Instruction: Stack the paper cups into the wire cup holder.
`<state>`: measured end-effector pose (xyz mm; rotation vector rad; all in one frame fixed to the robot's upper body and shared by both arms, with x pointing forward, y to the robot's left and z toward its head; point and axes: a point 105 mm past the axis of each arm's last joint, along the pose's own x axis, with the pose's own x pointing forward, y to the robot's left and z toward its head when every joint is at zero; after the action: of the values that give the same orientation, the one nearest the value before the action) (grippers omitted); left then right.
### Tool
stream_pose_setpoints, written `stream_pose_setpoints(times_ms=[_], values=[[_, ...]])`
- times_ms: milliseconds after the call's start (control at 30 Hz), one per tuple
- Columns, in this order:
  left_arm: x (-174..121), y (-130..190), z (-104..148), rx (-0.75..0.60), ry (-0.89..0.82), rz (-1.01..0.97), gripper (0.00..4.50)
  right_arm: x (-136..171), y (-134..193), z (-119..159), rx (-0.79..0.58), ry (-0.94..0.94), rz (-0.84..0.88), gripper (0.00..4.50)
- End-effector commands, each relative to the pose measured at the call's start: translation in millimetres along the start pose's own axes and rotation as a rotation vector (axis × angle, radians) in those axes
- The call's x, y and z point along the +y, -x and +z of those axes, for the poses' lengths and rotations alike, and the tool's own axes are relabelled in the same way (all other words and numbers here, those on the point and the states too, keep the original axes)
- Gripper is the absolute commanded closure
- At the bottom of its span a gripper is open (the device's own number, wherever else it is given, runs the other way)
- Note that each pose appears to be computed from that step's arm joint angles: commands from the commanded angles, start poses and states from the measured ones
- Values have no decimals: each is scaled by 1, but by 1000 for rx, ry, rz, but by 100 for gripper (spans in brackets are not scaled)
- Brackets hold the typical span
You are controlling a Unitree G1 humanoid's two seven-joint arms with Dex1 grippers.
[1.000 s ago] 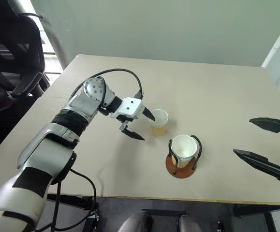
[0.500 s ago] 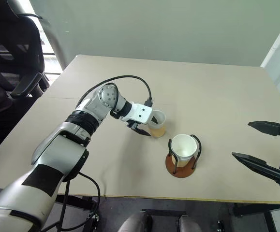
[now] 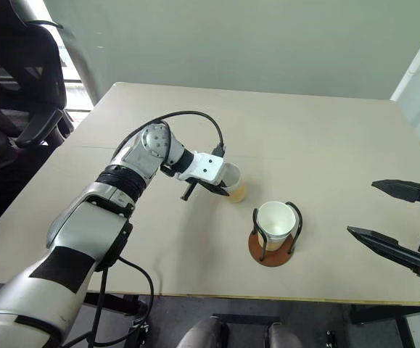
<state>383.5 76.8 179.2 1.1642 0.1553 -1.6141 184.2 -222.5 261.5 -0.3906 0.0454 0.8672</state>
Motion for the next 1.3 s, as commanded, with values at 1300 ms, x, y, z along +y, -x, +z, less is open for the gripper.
stream_pose_setpoints(times_ms=[1300], values=[[-19, 1, 124, -310, -186, -229, 447, 4, -1, 3, -8, 18, -11, 0]])
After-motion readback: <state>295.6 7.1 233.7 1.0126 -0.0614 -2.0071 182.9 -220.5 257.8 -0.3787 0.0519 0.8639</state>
